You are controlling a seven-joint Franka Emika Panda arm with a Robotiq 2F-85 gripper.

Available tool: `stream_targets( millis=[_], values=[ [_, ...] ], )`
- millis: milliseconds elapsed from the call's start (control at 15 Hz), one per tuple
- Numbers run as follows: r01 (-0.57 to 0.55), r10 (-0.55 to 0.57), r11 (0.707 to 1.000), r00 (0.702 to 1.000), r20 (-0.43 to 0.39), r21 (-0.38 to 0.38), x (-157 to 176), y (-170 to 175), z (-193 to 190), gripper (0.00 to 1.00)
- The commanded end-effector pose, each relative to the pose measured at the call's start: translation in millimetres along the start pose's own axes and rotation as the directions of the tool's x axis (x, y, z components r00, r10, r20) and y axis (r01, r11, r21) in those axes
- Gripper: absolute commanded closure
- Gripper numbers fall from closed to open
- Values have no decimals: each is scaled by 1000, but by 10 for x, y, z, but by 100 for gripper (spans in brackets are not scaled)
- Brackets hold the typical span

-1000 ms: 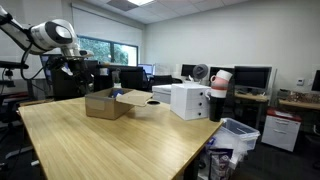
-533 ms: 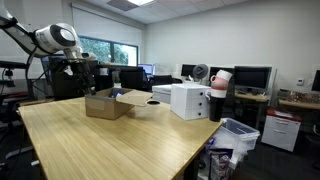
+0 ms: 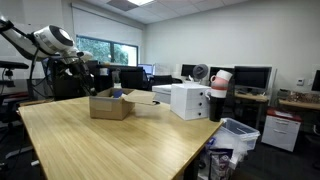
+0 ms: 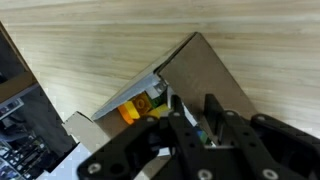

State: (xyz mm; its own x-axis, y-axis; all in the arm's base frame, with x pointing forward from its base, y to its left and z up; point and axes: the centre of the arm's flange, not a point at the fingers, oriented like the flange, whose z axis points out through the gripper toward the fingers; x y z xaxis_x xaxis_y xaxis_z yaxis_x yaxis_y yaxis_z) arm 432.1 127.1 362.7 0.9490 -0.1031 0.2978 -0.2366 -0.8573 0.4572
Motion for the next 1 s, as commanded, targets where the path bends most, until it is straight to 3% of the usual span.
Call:
stream_targets(
  millis=[0,133,200,267,933],
  values=[
    [-40,40,994,999,5,-106,-137,-67,47,94],
    [-45,47,987,999,10,-152,-198,-67,60,95],
    [-55,60,979,998,19,-194,-250,-47,71,100],
    [-63,70,975,997,26,-212,-265,-25,84,96],
    [-41,67,912,997,50,-409,-461,-57,206,95]
  ],
)
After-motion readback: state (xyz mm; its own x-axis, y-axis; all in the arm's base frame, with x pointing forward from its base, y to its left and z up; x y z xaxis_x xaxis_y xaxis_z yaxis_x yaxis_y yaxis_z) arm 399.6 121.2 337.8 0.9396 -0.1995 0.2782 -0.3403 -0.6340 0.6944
